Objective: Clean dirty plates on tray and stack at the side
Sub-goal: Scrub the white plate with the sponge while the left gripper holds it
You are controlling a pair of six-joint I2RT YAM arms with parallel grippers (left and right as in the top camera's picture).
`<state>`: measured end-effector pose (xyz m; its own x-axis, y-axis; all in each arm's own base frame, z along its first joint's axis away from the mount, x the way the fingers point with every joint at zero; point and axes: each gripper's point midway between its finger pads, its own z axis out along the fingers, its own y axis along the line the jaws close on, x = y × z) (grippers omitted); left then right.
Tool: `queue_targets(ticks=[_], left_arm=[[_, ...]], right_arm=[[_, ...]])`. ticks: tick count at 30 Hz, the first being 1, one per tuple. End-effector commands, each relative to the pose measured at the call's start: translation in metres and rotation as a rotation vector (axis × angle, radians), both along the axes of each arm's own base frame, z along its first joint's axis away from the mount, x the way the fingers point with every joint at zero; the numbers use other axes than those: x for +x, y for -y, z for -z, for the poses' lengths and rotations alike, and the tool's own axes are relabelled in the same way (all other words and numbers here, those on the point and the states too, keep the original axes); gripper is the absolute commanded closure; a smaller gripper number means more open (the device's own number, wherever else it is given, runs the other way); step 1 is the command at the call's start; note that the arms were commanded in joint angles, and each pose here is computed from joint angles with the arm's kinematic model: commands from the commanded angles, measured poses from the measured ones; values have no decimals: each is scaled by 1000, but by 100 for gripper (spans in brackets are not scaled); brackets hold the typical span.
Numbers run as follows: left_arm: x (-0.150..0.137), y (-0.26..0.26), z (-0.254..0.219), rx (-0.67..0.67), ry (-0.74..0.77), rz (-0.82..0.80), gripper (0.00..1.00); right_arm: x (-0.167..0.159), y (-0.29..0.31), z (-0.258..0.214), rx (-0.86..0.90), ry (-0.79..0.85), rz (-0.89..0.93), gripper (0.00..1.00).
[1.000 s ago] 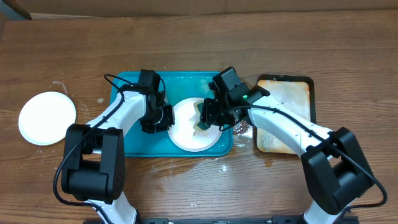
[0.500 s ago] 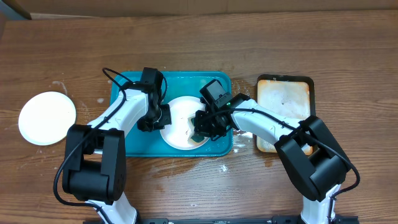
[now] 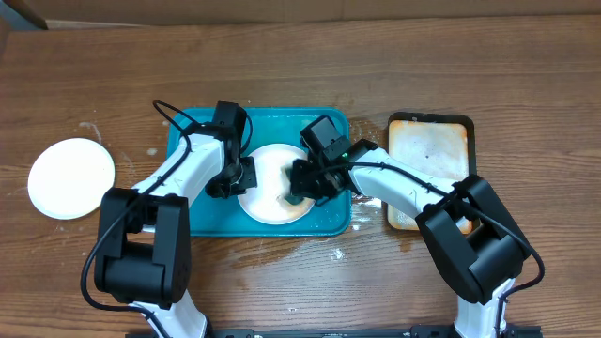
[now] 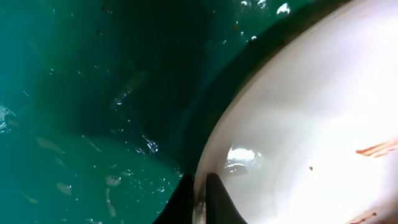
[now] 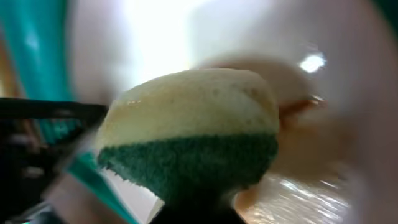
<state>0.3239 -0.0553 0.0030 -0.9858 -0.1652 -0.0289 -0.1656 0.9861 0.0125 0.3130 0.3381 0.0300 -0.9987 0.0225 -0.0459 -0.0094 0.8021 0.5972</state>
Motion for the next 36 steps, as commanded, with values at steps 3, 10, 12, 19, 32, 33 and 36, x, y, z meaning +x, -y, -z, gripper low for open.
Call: queue_targets(ticks=[3, 10, 12, 19, 32, 33, 36], left_arm=[[-30, -22, 32, 169, -114, 11, 96], [-31, -14, 32, 174, -110, 39, 96], [-31, -14, 32, 174, -111, 39, 96], [-32, -14, 32, 174, -115, 40, 96], [-33, -13, 32, 173, -118, 44, 96], [-33, -12, 32, 173, -118, 47, 96], [-33, -4, 32, 172, -114, 70, 96]], right_arm=[[2, -36, -31, 179, -33, 23, 96], [8, 9, 4, -89, -18, 162, 96], [9, 19, 10, -148, 10, 151, 96], [19, 23, 1, -204, 98, 80, 96], [43, 42, -28, -392, 246, 5, 96], [42, 43, -25, -397, 240, 2, 96], [40, 44, -22, -405, 229, -1, 96]])
